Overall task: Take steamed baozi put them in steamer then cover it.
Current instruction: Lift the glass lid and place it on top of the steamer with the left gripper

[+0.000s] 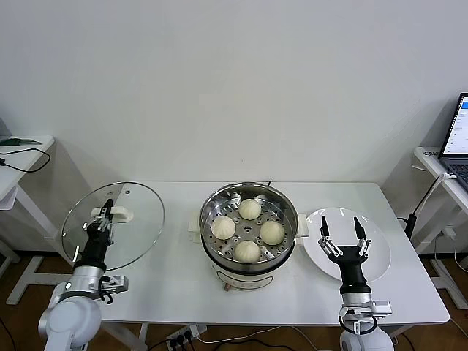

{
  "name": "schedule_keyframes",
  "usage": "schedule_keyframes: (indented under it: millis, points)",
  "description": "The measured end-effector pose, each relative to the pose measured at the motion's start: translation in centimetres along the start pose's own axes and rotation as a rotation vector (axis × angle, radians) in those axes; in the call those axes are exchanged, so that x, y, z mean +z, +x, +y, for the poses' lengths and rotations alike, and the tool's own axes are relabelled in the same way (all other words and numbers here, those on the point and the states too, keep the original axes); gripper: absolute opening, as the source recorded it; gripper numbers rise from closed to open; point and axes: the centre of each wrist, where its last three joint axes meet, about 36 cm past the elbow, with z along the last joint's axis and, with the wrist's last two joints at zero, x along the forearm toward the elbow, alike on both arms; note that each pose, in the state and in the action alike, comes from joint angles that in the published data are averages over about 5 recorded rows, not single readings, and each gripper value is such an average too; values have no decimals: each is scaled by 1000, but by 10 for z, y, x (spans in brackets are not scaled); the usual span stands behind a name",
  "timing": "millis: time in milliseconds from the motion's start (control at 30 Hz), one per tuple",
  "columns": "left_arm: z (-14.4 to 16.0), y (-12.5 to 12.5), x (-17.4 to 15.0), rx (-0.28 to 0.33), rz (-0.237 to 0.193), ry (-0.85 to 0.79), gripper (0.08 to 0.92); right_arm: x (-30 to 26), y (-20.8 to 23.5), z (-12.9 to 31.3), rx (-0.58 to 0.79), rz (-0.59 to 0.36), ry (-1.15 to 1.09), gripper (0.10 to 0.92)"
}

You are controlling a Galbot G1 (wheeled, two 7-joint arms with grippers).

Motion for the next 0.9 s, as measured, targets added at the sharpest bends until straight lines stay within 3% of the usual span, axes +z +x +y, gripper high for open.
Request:
schedule_keyframes:
  millis: [433, 900]
  points:
    - [51, -1, -90, -4, -81, 72, 188, -4, -2, -5, 28, -19, 5, 823]
    - [65, -3, -186, 19, -156, 137, 188, -3, -5, -2, 48, -32, -1, 823]
